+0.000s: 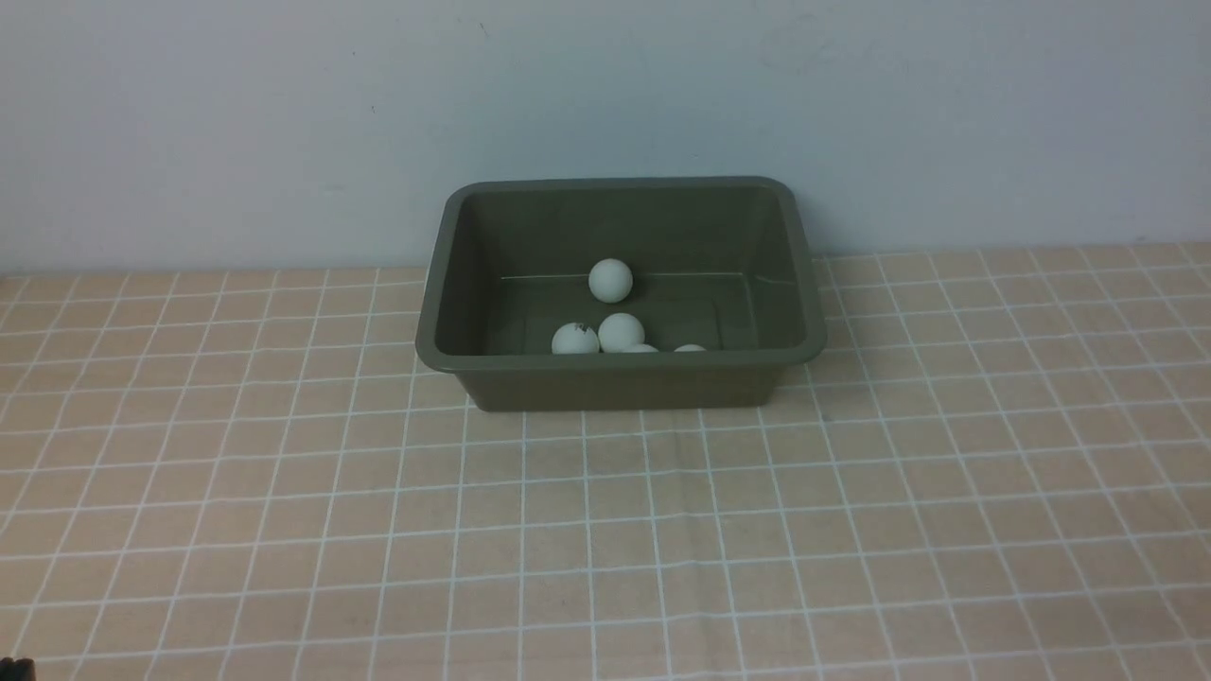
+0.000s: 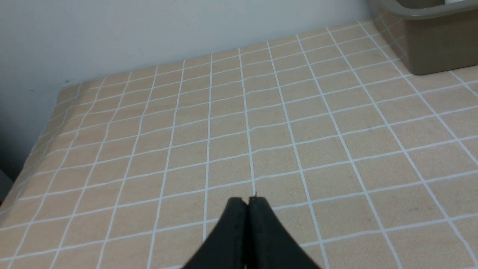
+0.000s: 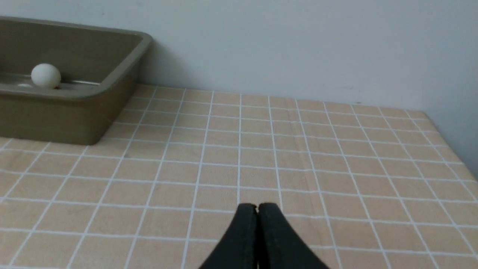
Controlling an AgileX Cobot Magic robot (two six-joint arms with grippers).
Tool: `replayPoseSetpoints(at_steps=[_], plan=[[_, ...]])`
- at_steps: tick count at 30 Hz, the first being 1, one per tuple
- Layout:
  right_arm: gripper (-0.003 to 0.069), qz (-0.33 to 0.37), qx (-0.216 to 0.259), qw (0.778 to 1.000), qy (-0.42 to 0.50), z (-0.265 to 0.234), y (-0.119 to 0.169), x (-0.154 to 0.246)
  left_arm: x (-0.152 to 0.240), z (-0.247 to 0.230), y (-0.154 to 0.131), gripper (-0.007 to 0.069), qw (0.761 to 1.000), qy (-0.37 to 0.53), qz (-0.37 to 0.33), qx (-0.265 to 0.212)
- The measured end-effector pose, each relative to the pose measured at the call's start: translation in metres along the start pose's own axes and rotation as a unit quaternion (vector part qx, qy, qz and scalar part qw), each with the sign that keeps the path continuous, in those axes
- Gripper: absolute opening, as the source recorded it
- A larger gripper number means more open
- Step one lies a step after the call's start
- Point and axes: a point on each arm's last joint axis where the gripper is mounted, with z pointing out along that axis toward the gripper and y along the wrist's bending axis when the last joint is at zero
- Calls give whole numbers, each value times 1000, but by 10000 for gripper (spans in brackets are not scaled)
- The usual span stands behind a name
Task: Put the table tennis balls into the box on the light coffee tablecloth.
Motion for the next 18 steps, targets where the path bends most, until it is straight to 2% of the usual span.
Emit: replayPoseSetpoints(at_steps=[12, 18], plan=[[-19, 11, -1, 1000, -28, -4, 1, 12, 0, 0, 0, -69, 1000, 0, 0, 0], [-19, 11, -5, 1000, -13, -5, 2, 15, 0, 0, 0, -69, 1000, 1, 0, 0]])
